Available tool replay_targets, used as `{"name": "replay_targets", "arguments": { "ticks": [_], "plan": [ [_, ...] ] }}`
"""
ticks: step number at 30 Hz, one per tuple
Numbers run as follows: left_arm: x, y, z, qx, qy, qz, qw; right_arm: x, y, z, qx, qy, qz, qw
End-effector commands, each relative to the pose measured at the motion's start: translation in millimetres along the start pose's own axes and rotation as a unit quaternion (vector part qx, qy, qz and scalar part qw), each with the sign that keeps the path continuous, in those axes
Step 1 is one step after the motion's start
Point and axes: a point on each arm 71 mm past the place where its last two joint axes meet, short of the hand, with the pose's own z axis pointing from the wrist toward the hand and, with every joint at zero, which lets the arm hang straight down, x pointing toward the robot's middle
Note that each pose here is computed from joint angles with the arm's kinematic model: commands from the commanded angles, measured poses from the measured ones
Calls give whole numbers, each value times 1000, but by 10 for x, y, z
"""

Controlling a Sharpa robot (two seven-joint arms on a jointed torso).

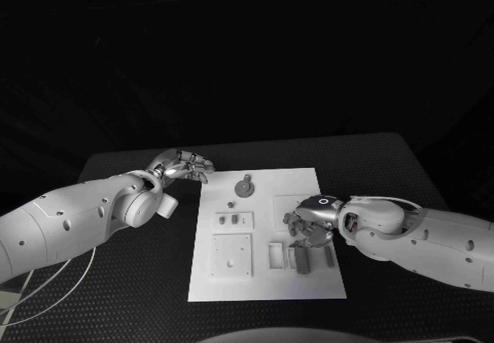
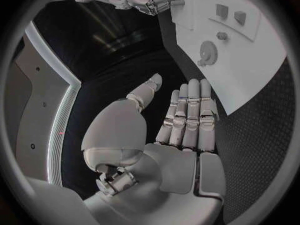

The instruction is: Assemble the parts on the task board

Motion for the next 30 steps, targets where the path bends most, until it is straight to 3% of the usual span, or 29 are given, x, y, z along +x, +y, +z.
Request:
{"name": "replay_targets", "arguments": {
  "ticks": [1,10,30],
  "plan": [
    [21,-17,7,4,7,-6,1000,24,2,6,1,10,-8,1000],
    [17,-15,8,4,7,-6,1000,98,19,8,-4,26,-10,1000],
    [19,-13,12,3,8,-6,1000,209,72,39,-14,30,-20,999]
  ]
}}
